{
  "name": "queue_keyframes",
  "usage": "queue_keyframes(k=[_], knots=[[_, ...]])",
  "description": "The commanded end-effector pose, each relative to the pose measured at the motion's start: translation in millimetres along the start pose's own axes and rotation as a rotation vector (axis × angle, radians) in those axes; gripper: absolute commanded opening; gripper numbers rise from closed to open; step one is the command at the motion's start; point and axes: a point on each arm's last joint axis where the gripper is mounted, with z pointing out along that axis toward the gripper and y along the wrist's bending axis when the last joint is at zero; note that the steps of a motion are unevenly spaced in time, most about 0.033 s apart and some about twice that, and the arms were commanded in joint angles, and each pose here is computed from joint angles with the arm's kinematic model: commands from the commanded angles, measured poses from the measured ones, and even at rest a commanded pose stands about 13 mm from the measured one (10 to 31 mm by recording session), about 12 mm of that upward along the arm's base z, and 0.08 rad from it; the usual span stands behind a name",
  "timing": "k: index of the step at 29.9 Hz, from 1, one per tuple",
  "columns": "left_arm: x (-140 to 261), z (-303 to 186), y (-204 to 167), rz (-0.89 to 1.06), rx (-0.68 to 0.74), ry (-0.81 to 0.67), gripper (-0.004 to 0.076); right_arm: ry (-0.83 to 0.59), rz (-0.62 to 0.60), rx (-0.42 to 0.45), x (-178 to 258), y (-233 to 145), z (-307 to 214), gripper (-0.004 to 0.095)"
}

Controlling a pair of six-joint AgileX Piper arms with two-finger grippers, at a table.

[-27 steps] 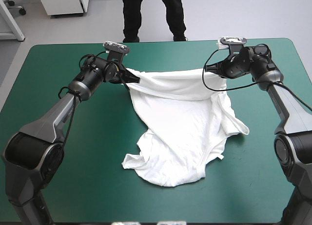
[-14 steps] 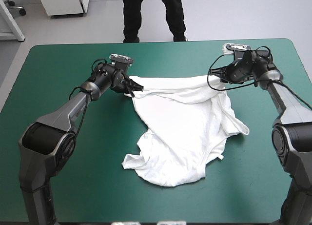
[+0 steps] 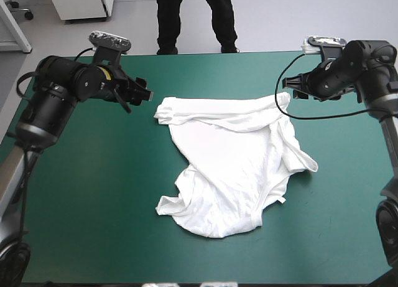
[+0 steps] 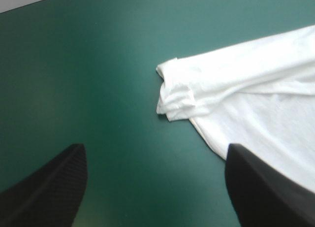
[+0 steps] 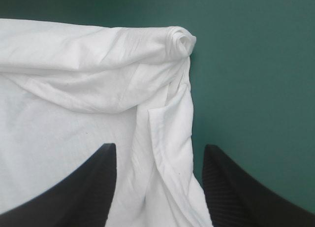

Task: Fold the cloth

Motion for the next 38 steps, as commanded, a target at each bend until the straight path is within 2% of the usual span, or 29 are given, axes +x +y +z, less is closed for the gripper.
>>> queue_keyframes(k=[1, 4, 7, 13, 16, 25, 38], knots=[[8.4, -44.3, -8.8, 0.016, 0.034, -0.101, 0.0491, -0.124, -0.017, 0.003, 5.9, 1.5, -48.3, 0.0491], [25.0, -53.5, -24.1, 0.113, 0.046, -0.062, 0.0448, -0.125, -0.021, 0.016, 14.8, 0.6, -55.5, 0.0486], [43.2, -53.9, -41.8, 0.198, 0.059, 0.024, 0.0445, -0.102, -0.027, 0.041, 24.0, -2.2, -56.0, 0.0486], [77.3, -35.5, -65.9, 0.171, 0.135, 0.242, 0.0445, -0.053, -0.023, 0.056, 34.8, -5.1, -49.4, 0.0486], [88.6, -25.7, -78.5, 0.157, 0.196, 0.263, 0.0445, -0.045, -0.022, 0.057, 35.9, -5.5, -47.6, 0.0486], [136.8, 11.9, -105.1, 0.179, 0.222, 0.353, 0.0446, -0.049, -0.022, 0.057, 35.5, -5.4, -47.6, 0.0486], [177.4, 70.0, -117.1, 0.197, 0.202, 0.471, 0.0445, -0.049, -0.022, 0.055, 35.6, -5.3, -47.6, 0.0486]])
